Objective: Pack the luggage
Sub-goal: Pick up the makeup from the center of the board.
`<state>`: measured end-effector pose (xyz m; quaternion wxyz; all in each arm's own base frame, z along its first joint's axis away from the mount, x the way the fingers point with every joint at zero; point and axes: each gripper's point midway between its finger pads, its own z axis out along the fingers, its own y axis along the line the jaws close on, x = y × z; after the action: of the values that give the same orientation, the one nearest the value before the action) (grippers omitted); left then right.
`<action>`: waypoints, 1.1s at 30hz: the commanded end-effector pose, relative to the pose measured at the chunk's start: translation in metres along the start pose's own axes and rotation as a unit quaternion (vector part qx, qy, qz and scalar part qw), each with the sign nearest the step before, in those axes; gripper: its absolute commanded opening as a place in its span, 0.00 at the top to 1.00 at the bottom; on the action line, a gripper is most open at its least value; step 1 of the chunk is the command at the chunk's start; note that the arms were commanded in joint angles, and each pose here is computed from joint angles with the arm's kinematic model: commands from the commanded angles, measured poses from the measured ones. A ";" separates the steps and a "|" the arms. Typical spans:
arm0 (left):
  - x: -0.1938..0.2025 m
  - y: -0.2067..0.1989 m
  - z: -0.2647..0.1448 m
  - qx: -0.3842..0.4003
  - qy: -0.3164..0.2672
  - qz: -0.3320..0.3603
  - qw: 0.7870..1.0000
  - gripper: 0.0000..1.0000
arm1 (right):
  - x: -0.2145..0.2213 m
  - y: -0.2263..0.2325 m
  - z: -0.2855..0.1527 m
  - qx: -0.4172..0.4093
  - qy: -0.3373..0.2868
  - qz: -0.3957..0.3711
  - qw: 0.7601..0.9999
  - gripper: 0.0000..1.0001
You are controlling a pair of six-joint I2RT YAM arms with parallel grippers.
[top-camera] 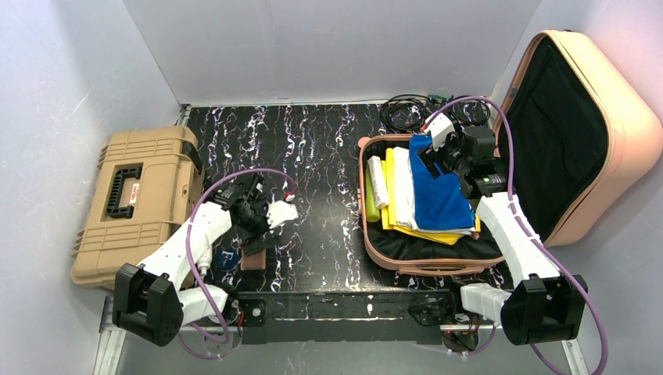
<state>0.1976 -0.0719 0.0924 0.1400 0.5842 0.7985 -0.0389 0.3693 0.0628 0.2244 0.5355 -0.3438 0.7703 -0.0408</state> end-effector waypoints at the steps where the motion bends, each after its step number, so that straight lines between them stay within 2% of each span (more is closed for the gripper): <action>1: 0.024 -0.022 0.015 0.039 0.017 0.051 0.998 0.02 | -0.017 -0.005 -0.007 0.006 -0.025 -0.005 1.000 0.20; 12: 0.048 -0.051 0.045 0.074 0.014 0.111 0.991 0.02 | -0.017 -0.005 -0.008 0.007 -0.026 -0.005 1.000 0.20; 23: 0.062 -0.033 0.071 0.008 0.031 0.115 0.993 0.02 | -0.018 -0.007 -0.010 0.011 -0.028 -0.002 1.000 0.19; 26: 0.064 -0.036 0.073 0.013 0.031 0.112 0.993 0.07 | -0.018 -0.008 -0.010 0.012 -0.029 -0.003 0.999 0.17; 29: 0.064 -0.037 0.073 0.014 0.031 0.112 0.993 0.16 | -0.018 -0.008 -0.010 0.012 -0.029 -0.002 1.000 0.15; 33: 0.062 -0.039 0.072 0.024 0.030 0.111 0.993 0.33 | -0.017 -0.008 -0.010 0.013 -0.029 -0.002 0.999 0.02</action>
<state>0.1512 -0.0451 0.0165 0.1023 0.6662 0.7379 -0.0350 0.3681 0.0632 0.2278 0.5396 -0.3434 0.7676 -0.0400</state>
